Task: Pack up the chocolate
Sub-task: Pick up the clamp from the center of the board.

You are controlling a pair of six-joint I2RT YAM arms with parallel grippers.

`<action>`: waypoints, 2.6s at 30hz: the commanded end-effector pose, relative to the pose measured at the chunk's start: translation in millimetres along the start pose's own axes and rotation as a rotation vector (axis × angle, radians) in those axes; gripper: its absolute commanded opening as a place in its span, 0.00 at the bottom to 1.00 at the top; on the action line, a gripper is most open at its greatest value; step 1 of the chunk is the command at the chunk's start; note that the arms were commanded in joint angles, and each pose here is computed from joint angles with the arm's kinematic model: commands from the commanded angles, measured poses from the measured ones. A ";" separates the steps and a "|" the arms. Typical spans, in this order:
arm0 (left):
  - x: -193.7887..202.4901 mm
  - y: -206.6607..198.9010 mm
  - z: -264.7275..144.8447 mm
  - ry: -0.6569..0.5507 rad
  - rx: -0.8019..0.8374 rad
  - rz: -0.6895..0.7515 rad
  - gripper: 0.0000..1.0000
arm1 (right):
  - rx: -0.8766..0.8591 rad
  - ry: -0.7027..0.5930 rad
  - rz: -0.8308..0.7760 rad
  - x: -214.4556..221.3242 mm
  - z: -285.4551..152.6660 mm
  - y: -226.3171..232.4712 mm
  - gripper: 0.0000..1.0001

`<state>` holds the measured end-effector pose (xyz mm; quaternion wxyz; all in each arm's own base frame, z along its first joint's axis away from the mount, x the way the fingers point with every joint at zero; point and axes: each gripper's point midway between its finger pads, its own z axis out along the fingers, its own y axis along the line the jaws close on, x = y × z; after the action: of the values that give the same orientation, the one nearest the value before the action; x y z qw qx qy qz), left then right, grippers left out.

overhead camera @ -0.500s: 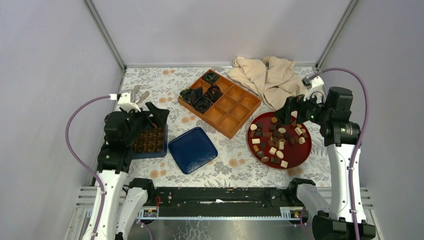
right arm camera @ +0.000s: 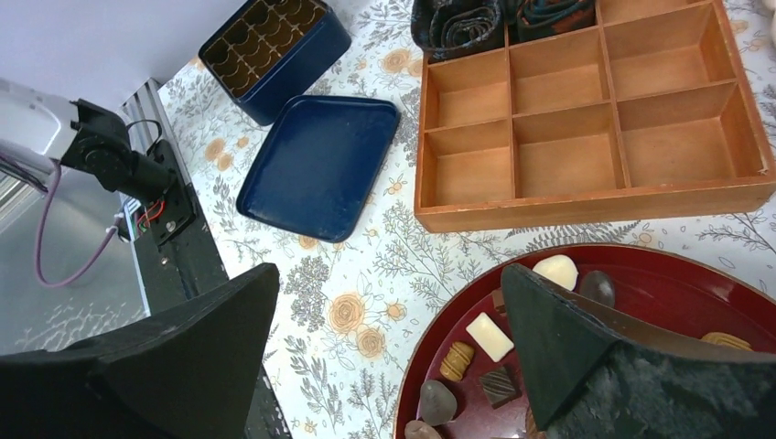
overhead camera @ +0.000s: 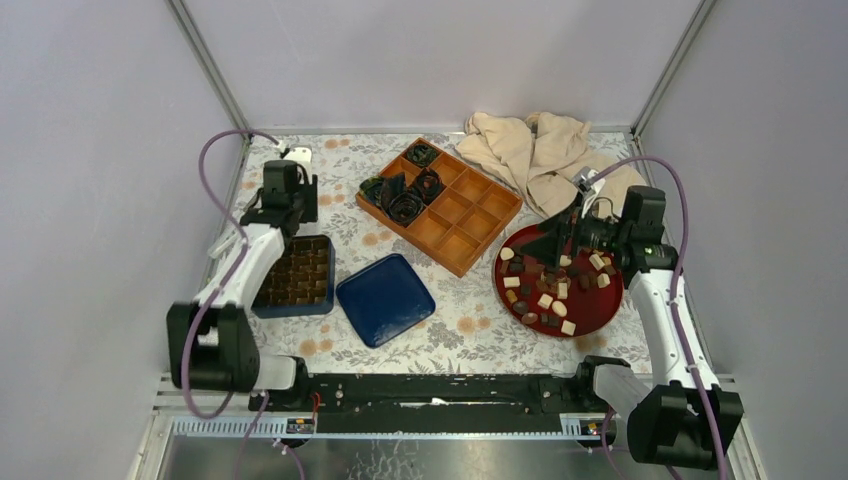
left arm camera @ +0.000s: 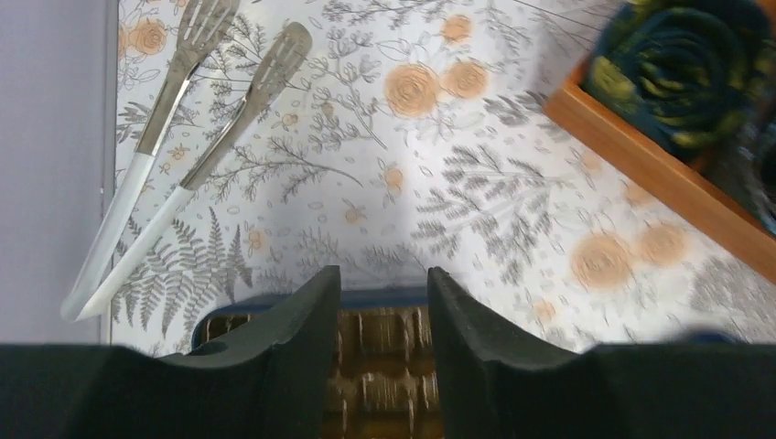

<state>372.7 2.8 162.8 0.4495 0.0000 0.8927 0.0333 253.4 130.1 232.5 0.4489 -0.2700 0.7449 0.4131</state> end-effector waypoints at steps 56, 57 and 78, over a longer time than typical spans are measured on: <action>-87.9 138.7 179.6 -0.053 -0.053 0.054 0.00 | 0.028 0.029 -0.088 12.6 8.2 -24.5 1.00; -99.4 138.1 173.8 -0.087 -0.063 0.061 0.00 | 0.027 0.029 -0.089 12.7 8.2 -23.9 1.00; -168.2 -172.3 -120.0 -0.607 0.971 -0.290 0.00 | -0.222 -0.065 -0.235 15.9 1.2 32.8 1.00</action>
<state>457.1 -99.6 319.5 0.6493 0.0611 0.7174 -0.2450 238.1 137.6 217.3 0.4717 -0.3489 0.6926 0.4196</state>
